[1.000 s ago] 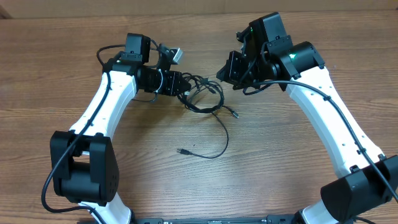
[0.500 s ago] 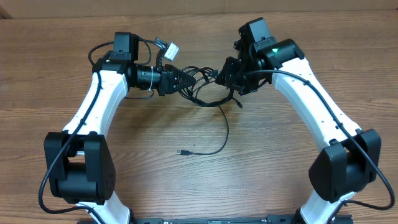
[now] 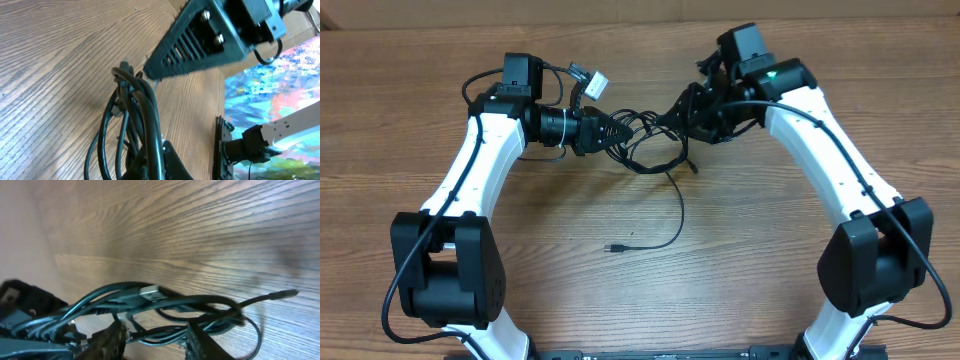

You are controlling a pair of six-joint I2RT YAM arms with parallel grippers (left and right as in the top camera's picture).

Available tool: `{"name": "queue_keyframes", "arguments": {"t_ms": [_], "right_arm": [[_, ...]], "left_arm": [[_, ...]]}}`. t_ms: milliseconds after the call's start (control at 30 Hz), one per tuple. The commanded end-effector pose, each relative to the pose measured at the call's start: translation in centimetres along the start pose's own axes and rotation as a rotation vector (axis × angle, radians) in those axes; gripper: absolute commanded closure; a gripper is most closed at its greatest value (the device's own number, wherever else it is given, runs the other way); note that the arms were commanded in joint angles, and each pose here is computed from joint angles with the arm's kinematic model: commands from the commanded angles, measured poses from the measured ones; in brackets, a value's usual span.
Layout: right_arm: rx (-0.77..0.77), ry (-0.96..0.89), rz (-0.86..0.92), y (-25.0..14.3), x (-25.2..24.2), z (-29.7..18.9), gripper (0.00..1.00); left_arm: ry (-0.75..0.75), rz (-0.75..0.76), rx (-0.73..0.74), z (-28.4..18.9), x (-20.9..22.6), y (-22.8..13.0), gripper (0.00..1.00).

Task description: Untangle cables

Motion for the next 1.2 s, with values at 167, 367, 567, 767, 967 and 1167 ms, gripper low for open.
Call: {"name": "queue_keyframes", "arguments": {"t_ms": [167, 367, 567, 767, 967, 1167], "right_arm": [[0.011, -0.056, 0.069, 0.2, -0.2, 2.6, 0.6], [0.032, -0.071, 0.075, 0.0, -0.4, 3.6, 0.6], [0.014, -0.074, 0.099, 0.5, -0.5, 4.2, 0.6], [-0.022, -0.146, 0.153, 1.4, -2.1, 5.9, 0.61], [0.007, -0.174, 0.176, 2.2, -3.5, 8.3, 0.62], [0.017, -0.188, 0.185, 2.3, -4.0, 8.9, 0.62]], "left_arm": [[-0.007, 0.041, -0.013, -0.2, -1.0, 1.1, 0.96], [-0.007, 0.042, -0.013, -0.2, -1.0, 1.1, 0.96], [-0.008, 0.042, -0.013, -0.1, -1.0, 1.1, 0.96], [-0.013, 0.042, -0.015, -0.1, -1.0, 1.1, 0.96], [-0.018, 0.042, -0.018, -0.1, -1.1, 1.1, 0.96], [-0.02, 0.051, -0.035, -0.2, -0.9, 1.5, 0.96]]}}
Point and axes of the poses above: each gripper's point midway between its finger pads, its own z axis out along the fingers, its own x axis along the line the jaws close on, y = z × x, the point moved 9 cm from there along -z, back along the fingers, and after that the axes turned 12 degrees about z, right-handed, at the moved point
